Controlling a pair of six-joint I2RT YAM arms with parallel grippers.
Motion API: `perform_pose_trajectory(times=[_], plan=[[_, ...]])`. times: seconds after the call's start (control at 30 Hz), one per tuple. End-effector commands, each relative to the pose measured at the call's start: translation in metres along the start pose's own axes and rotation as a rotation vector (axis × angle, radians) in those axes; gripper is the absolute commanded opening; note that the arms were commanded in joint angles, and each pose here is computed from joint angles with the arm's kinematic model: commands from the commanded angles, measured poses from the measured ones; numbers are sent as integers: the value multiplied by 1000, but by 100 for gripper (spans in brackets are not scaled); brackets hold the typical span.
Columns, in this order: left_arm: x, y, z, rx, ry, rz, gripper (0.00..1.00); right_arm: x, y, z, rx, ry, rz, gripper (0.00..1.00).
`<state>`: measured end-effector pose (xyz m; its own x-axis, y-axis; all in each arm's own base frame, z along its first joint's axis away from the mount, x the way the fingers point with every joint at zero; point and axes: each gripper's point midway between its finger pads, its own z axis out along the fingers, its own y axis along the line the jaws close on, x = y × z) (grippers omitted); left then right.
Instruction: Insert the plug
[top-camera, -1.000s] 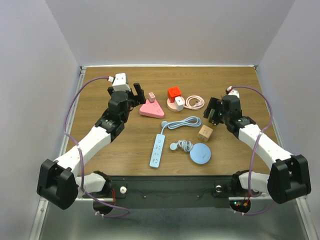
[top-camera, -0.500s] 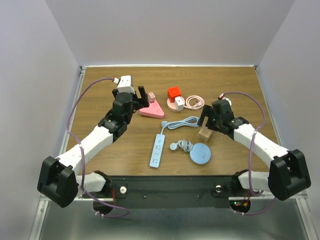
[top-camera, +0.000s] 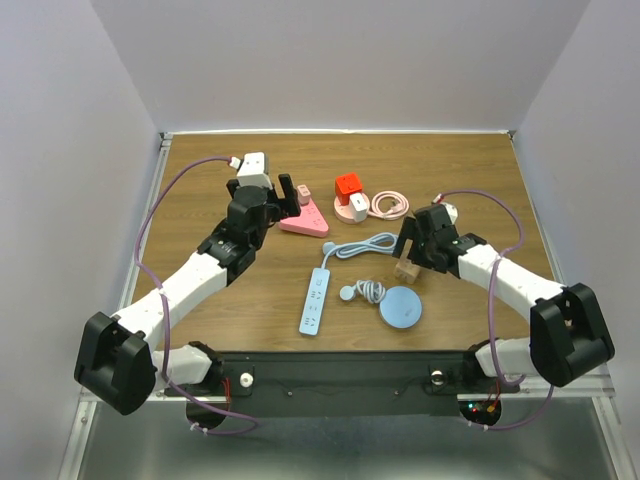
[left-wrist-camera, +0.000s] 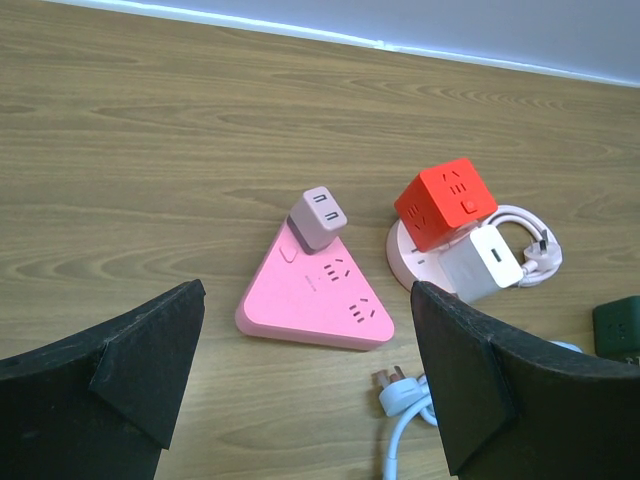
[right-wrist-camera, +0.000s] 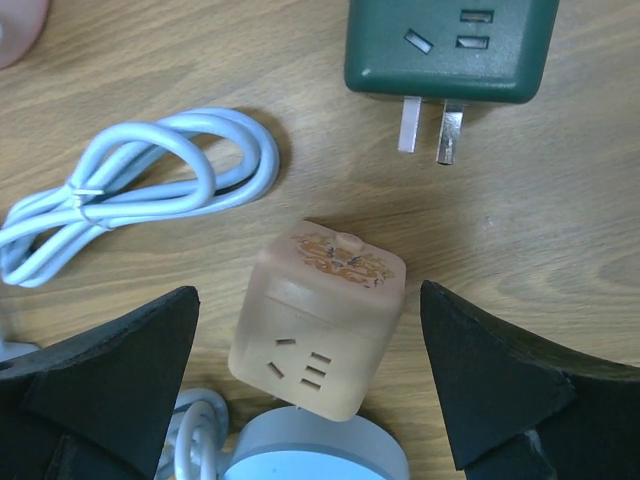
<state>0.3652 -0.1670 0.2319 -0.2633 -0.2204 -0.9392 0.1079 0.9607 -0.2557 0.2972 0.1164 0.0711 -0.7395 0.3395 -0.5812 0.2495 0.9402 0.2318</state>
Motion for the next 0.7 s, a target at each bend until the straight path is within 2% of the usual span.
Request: perform_pose_trajectory(times=[0.0, 0.2, 0.27, 0.33, 0.37, 0.43, 0.47, 0.53, 0.57, 0.67], plan=[[-27, -10, -6, 23, -64, -32, 95, 11, -9, 5, 52, 7, -1, 96], [-25, -9, -9, 22, -60, -33, 95, 16, -13, 8, 71, 19, -5, 93], [-26, -9, -10, 22, -60, -34, 95, 17, -13, 10, 74, 22, -7, 84], [-26, -10, -10, 26, -62, -37, 95, 17, -11, 9, 65, 25, -9, 72], [-26, -11, -11, 27, -61, -36, 95, 17, -10, 9, 61, 27, -8, 57], [-28, -11, -12, 30, -65, -40, 95, 13, -4, 7, 39, 21, -6, 41], [-27, -12, -12, 33, -62, -42, 95, 8, 0, 4, 26, 11, -3, 22], [-27, -14, -14, 42, -62, -42, 95, 1, 7, 1, 6, -2, 1, 11], [-26, -16, -14, 54, -59, -39, 95, -4, 11, -1, -8, -10, 2, 1], [-24, -25, -16, 99, -56, -20, 95, -25, 36, -13, -97, -45, 12, 0]])
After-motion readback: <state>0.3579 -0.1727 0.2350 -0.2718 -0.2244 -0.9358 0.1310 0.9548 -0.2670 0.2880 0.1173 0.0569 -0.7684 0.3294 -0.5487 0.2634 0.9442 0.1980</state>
